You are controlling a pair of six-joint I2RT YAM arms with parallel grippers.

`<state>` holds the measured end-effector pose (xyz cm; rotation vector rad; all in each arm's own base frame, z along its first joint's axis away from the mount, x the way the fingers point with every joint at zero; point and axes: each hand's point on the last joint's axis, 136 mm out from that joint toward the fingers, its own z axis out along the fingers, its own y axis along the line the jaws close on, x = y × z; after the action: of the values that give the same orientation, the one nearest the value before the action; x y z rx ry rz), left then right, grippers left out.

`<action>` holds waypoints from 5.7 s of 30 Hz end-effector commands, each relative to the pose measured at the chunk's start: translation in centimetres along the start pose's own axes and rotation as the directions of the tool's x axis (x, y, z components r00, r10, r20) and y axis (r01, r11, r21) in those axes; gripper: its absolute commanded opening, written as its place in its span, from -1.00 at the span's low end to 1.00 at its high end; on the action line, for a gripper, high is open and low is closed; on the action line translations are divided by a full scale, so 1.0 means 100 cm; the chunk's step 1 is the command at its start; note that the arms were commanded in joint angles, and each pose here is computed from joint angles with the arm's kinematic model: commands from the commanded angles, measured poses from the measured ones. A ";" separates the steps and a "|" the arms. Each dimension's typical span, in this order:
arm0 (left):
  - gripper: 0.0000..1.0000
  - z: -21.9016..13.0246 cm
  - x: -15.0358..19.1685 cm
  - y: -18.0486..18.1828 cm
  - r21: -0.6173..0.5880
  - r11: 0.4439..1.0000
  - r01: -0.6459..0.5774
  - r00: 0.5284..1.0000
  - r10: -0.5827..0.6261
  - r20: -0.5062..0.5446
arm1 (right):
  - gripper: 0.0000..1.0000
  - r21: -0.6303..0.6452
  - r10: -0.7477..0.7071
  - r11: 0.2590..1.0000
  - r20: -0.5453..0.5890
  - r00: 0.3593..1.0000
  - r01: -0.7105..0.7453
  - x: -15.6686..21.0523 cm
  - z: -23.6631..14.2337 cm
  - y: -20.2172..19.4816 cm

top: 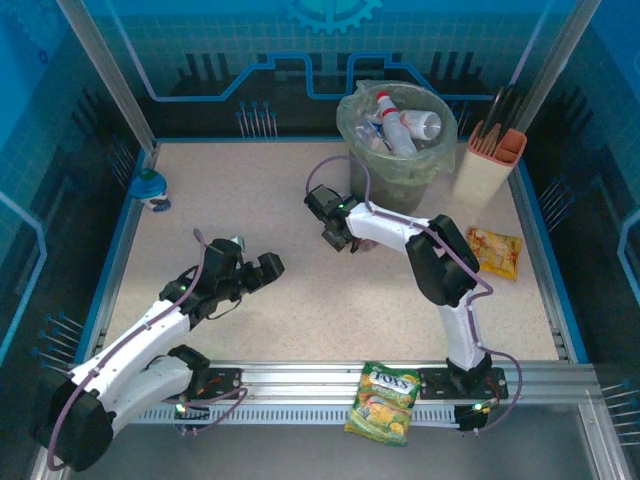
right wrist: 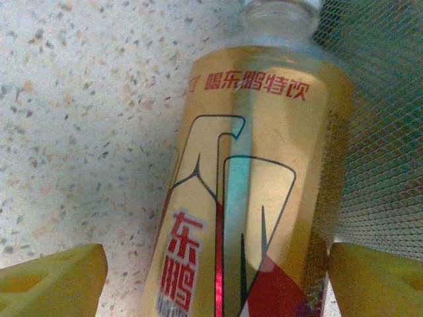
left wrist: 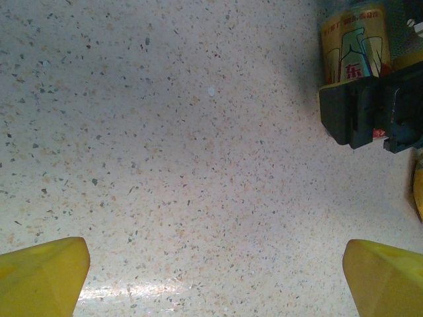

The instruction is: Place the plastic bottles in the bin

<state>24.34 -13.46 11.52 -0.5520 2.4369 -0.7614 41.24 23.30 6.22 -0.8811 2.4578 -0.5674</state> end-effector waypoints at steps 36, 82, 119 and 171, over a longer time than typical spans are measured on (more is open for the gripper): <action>0.99 0.002 -0.002 0.001 -0.012 1.000 -0.003 1.000 0.003 -0.015 | 0.27 -0.183 0.362 0.932 0.514 0.778 -0.313 -0.088 -0.253 -0.245; 0.98 -0.007 -0.004 0.004 -0.030 1.000 0.000 1.000 0.000 0.009 | 0.33 -0.714 0.452 0.601 -0.065 0.890 -0.358 -0.048 -0.097 -0.152; 0.71 -0.082 -0.194 -0.222 0.208 0.890 -0.406 0.827 0.261 0.497 | 0.35 -0.641 0.629 0.702 0.353 0.692 -0.311 -0.124 -0.193 -0.221; 0.90 -0.105 -0.258 -0.270 0.110 0.830 -0.546 0.736 0.413 0.537 | 0.91 -0.537 0.608 0.768 0.439 0.661 -0.349 -0.101 -0.234 -0.247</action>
<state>47.35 -18.86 40.77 -0.0172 1.9021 -0.6844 49.87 20.11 37.24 -0.4045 2.1286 0.4531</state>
